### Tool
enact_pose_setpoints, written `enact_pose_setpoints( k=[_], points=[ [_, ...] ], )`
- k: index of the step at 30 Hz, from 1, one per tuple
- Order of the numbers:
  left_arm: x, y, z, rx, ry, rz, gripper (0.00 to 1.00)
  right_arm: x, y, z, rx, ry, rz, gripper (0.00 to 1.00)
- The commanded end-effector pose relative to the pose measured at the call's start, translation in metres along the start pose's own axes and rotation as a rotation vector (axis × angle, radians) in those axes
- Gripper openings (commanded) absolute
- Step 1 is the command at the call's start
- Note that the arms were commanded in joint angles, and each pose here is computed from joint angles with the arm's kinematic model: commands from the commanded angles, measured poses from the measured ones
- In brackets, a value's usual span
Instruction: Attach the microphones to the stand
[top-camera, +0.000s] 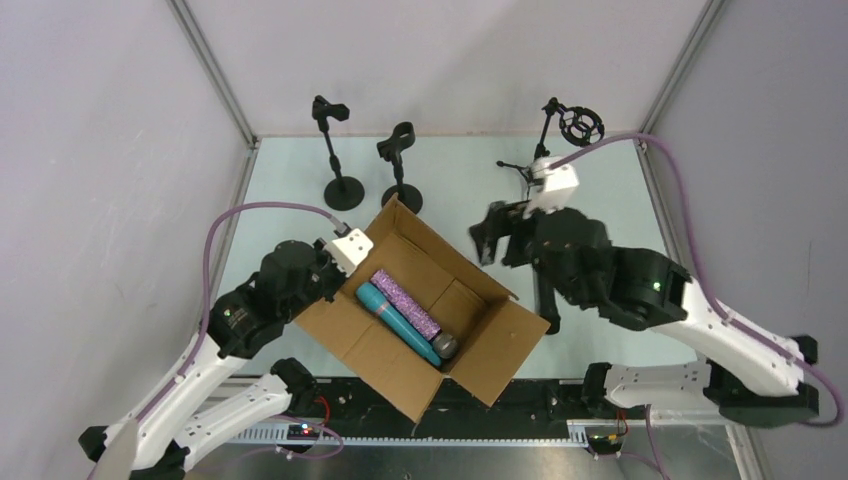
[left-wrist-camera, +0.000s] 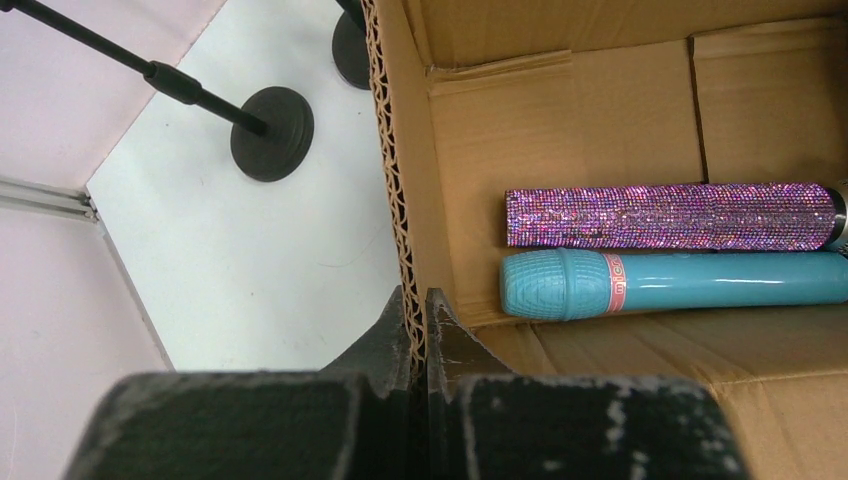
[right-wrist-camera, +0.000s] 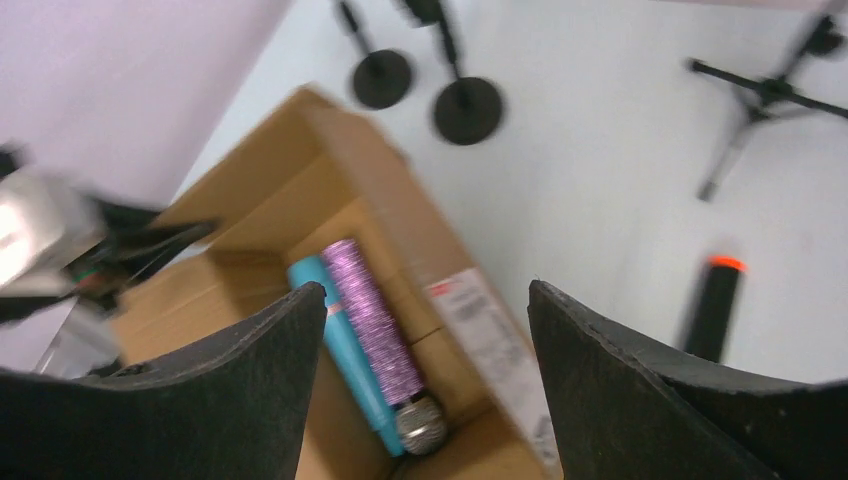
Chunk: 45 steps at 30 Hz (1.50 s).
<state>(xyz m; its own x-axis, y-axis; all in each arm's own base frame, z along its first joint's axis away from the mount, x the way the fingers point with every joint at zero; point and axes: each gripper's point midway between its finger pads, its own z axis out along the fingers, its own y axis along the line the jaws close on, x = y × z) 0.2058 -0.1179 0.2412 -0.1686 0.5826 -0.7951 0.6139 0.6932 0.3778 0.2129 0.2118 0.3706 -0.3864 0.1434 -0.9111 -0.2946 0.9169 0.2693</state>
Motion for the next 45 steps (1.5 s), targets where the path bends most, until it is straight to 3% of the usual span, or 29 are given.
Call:
enact_pose_setpoints(
  k=[1,5,11,24,32,45],
  points=[
    [-0.019,0.004,-0.008,0.004,-0.069,0.026,0.0,0.028,0.074,0.001,-0.143,0.058,-0.194,0.78],
    [-0.017,0.003,-0.008,0.008,-0.068,0.031,0.0,0.097,0.124,0.028,-0.244,0.218,-0.284,0.74],
    [-0.021,0.004,-0.009,0.01,-0.076,0.031,0.0,0.179,0.133,0.078,-0.249,0.36,-0.318,0.7],
    [-0.027,0.003,-0.014,0.021,-0.097,0.027,0.0,0.265,0.117,0.119,-0.209,0.488,-0.348,0.67],
    [-0.029,0.002,-0.015,0.029,-0.104,0.019,0.0,0.29,0.101,0.128,-0.168,0.523,-0.35,0.64],
    [-0.028,-0.001,-0.014,0.047,-0.098,0.026,0.0,0.276,0.072,0.123,-0.127,0.492,-0.286,0.62]
  ],
)
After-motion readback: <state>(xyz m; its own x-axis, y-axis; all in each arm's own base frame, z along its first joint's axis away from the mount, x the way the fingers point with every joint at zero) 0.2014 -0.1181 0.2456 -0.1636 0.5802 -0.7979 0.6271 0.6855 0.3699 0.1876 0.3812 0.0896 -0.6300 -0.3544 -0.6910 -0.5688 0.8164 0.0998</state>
